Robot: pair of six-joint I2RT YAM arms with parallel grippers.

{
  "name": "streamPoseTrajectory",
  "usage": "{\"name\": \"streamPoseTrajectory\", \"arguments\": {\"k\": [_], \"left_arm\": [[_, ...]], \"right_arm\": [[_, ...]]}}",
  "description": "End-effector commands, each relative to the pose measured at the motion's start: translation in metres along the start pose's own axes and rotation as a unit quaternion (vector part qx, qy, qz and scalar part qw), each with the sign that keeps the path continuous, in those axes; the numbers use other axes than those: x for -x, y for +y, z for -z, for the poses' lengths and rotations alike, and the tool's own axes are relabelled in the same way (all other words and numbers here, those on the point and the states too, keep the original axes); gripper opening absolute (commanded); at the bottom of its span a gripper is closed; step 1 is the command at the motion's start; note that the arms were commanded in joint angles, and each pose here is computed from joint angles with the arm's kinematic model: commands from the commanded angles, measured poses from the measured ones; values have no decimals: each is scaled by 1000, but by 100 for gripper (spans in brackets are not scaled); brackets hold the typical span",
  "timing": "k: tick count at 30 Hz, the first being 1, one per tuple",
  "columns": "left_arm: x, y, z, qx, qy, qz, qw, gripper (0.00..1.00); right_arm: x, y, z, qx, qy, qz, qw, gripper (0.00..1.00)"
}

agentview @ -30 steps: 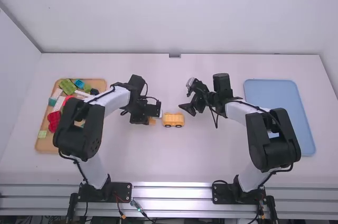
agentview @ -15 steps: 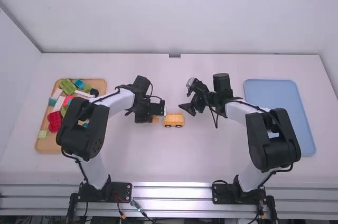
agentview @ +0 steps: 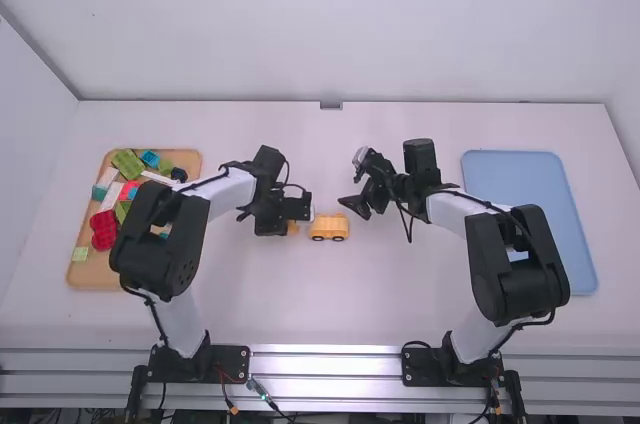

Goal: Assemble lego blocks to make yellow taxi

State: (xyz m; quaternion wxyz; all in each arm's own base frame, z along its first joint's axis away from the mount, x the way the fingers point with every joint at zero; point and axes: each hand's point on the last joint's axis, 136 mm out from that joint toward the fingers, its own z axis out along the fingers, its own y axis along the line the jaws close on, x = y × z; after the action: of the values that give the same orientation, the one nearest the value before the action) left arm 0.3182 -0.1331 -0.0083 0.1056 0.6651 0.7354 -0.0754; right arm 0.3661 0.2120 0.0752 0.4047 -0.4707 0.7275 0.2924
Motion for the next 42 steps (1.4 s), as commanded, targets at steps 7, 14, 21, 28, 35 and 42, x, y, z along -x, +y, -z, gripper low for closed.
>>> {"name": "streamPoseTrajectory", "arguments": {"k": [7,14,21,28,35,42], "left_arm": [[-9,-8,-5,-15,11,11,1000,59],[-7,-4,-4,-9,8,11,1000,99],[8,26,9,35,-12,88,995,99],[17,38,16,47,-29,138,989,99],[36,33,21,16,-110,71,991,99],[36,28,49,-30,-251,63,965,99]], "right_arm": [[15,-2,4,-3,-13,13,1000,99],[16,-2,4,-3,-14,14,1000,99],[18,-3,4,-6,-18,20,1000,99],[25,-7,4,-14,-30,33,999,99],[29,-9,5,-16,-38,41,998,99],[29,-9,4,-16,-38,29,999,99]]}}
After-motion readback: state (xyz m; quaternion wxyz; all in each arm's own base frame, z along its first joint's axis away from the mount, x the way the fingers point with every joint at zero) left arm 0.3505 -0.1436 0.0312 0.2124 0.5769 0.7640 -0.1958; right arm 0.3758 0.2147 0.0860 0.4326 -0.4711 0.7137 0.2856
